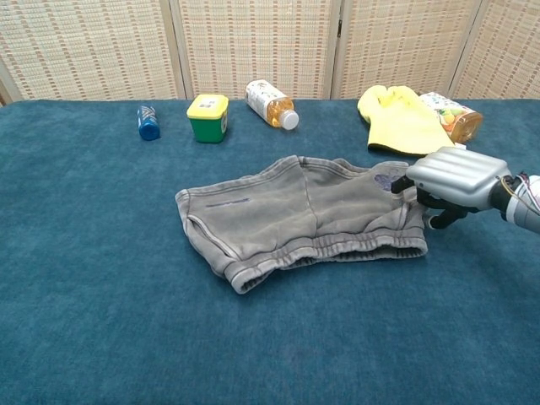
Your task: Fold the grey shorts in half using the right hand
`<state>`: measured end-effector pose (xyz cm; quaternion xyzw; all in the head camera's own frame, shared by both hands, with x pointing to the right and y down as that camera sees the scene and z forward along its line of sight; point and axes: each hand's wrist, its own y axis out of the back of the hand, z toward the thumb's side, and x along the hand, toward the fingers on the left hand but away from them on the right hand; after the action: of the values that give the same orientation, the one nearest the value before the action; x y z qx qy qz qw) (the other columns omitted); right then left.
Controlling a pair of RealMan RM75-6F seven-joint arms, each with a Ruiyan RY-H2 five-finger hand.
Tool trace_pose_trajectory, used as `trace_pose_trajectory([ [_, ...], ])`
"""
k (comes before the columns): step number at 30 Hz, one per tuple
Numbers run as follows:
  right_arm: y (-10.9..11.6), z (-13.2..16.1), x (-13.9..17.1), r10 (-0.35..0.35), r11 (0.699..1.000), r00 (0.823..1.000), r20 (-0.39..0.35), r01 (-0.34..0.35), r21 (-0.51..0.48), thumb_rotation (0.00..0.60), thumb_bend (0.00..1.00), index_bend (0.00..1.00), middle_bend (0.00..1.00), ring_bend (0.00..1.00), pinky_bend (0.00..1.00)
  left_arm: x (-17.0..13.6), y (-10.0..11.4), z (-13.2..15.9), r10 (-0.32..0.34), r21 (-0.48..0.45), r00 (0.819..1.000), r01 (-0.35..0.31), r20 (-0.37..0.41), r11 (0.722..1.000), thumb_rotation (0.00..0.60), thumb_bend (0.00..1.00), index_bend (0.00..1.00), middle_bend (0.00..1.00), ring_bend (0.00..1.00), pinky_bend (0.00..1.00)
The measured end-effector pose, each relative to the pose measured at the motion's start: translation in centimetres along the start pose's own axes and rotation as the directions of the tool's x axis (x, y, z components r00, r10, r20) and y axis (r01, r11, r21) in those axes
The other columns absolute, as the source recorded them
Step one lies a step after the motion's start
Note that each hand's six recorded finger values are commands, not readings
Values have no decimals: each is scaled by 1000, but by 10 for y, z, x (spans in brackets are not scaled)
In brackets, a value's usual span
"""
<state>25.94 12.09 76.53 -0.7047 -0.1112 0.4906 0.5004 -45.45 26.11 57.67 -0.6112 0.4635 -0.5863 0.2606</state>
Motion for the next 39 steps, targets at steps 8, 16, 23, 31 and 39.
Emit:
trace_pose_trajectory([
  [8, 11, -20, 19, -35, 998, 999, -6, 35, 44, 600, 688, 574, 980, 1000, 1000, 0, 0, -2, -1, -3, 1000, 1, -3, 1000, 600, 246, 233, 117, 75, 282],
  [16, 20, -51, 58, -22, 990, 1000, -9, 23, 139, 600, 688, 575, 978, 1000, 1000, 1, -1, -4, -2, -3, 1000, 2, -3, 1000, 600, 246, 233, 116, 75, 282],
  [23, 45, -39, 53, -135, 980, 990, -40, 139, 139, 600, 672, 575, 969, 1000, 1000, 3, -1, -1, 3, -7, 1000, -3, 9, 1000, 600, 246, 233, 116, 75, 282],
  [31, 84, 19, 12, -319, 934, 923, -217, 345, 97, 600, 653, 575, 969, 1000, 1000, 0, -1, -11, 5, 0, 1000, -5, -18, 1000, 600, 246, 233, 116, 75, 282],
  [39, 104, 83, -14, -372, 909, 840, -394, 417, 30, 600, 630, 575, 969, 1000, 1000, -5, -1, -20, 3, 0, 999, -3, -43, 1000, 600, 246, 234, 116, 75, 282],
])
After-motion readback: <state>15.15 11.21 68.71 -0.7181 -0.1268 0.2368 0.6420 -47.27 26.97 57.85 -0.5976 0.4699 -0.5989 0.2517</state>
